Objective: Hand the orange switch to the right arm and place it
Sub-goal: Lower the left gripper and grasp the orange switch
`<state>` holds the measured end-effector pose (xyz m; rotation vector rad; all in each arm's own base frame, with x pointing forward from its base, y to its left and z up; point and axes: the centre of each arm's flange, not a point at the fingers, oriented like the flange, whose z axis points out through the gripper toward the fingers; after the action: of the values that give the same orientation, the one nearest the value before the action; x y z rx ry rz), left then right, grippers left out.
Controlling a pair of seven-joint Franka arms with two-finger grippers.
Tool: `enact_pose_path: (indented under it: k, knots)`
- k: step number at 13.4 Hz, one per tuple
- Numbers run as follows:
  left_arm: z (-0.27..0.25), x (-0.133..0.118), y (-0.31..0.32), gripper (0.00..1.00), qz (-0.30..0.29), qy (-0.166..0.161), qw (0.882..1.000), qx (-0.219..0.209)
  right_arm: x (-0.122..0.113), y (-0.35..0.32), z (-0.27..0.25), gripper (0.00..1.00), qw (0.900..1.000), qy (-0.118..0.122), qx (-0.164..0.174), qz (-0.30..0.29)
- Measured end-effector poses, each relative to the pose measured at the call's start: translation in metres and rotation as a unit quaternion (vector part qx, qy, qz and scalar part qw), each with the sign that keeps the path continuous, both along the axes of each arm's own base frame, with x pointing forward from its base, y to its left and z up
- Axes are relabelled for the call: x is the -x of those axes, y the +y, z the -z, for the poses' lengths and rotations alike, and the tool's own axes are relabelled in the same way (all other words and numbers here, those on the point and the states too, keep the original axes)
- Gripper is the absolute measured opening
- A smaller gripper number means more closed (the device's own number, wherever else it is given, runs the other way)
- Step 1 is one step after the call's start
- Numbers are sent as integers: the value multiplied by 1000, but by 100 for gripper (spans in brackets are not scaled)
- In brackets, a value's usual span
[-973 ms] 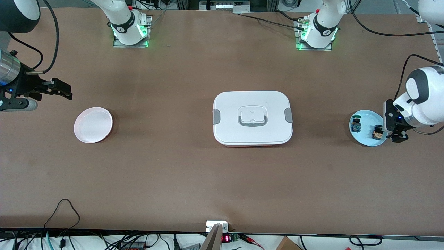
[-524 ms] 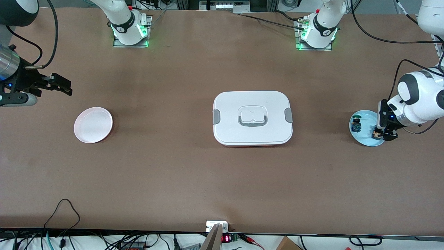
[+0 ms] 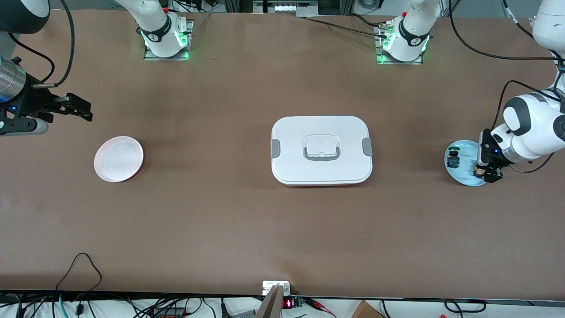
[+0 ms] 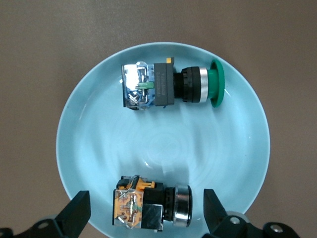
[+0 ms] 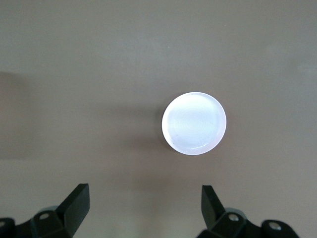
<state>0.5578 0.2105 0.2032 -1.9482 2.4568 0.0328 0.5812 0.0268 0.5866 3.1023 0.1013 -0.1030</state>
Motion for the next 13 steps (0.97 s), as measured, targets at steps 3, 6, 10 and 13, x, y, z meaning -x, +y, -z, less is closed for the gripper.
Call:
enact_pose_path:
  k: [3, 6, 10, 13]
  knots:
    - [4, -4, 3, 100, 0, -1, 1000, 1, 0, 0, 0, 100, 1000, 0, 0, 0]
    - [12, -7, 6, 100, -1, 1, 1000, 4, 0, 0, 0, 100, 1000, 0, 0, 0]
    - [18, -9, 11, 100, -4, 1, 1000, 5, 0, 0, 0, 100, 1000, 0, 0, 0]
    - [21, -10, 12, 100, -4, -3, 1000, 5, 0, 0, 0, 100, 1000, 0, 0, 0]
